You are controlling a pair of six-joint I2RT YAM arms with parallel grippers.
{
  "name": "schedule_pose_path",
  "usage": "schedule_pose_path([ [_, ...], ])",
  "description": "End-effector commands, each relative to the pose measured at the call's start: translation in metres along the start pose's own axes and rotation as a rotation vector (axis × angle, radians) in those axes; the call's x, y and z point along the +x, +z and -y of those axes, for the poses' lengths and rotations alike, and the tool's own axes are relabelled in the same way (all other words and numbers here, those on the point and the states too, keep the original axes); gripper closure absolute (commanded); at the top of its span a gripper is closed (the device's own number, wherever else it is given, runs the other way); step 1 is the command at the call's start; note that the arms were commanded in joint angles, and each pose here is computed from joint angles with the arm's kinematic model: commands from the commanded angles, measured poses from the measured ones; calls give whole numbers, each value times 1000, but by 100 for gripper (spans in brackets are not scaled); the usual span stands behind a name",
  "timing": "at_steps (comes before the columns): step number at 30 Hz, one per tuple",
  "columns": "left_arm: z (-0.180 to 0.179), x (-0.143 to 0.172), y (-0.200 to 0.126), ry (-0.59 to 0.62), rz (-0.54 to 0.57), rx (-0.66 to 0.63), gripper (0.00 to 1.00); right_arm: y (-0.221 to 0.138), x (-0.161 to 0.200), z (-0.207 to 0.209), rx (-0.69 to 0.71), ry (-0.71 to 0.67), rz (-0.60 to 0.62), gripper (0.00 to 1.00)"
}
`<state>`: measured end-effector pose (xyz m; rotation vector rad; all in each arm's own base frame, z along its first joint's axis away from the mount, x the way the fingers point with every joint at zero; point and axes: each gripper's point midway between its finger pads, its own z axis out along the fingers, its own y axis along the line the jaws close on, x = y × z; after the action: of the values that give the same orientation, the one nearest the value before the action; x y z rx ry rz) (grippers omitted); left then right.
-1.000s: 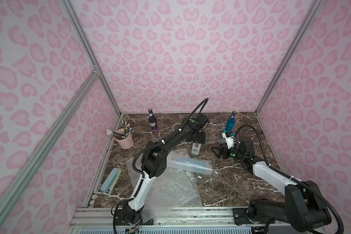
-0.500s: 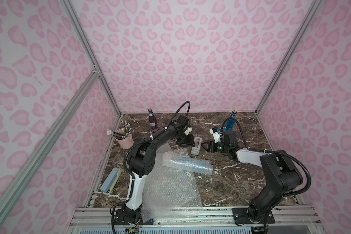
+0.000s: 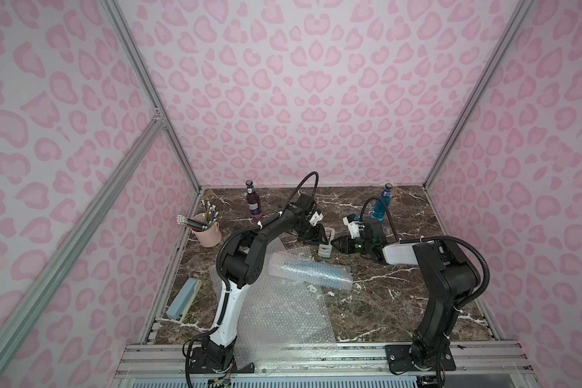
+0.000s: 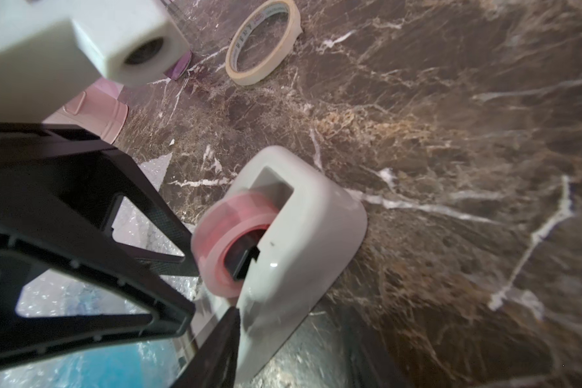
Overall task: Wrap wine bottles in bubble wrap
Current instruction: Tear off the tape using the Tape Cutter.
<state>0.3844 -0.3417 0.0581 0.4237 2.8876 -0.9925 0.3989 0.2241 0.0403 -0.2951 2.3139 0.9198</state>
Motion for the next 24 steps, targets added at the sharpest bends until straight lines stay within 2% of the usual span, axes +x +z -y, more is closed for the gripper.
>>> schedule_pose_path([
  [1, 9, -6, 2, 9, 15, 60, 58, 5, 1, -1, -20, -9, 2, 52],
  [19, 21, -6, -15, 11, 33, 67, 63, 0, 15, 12, 0, -2, -20, 62],
  [24, 15, -1, -3, -13, 3, 77, 64, 0, 14, 10, -17, 5, -20, 63],
])
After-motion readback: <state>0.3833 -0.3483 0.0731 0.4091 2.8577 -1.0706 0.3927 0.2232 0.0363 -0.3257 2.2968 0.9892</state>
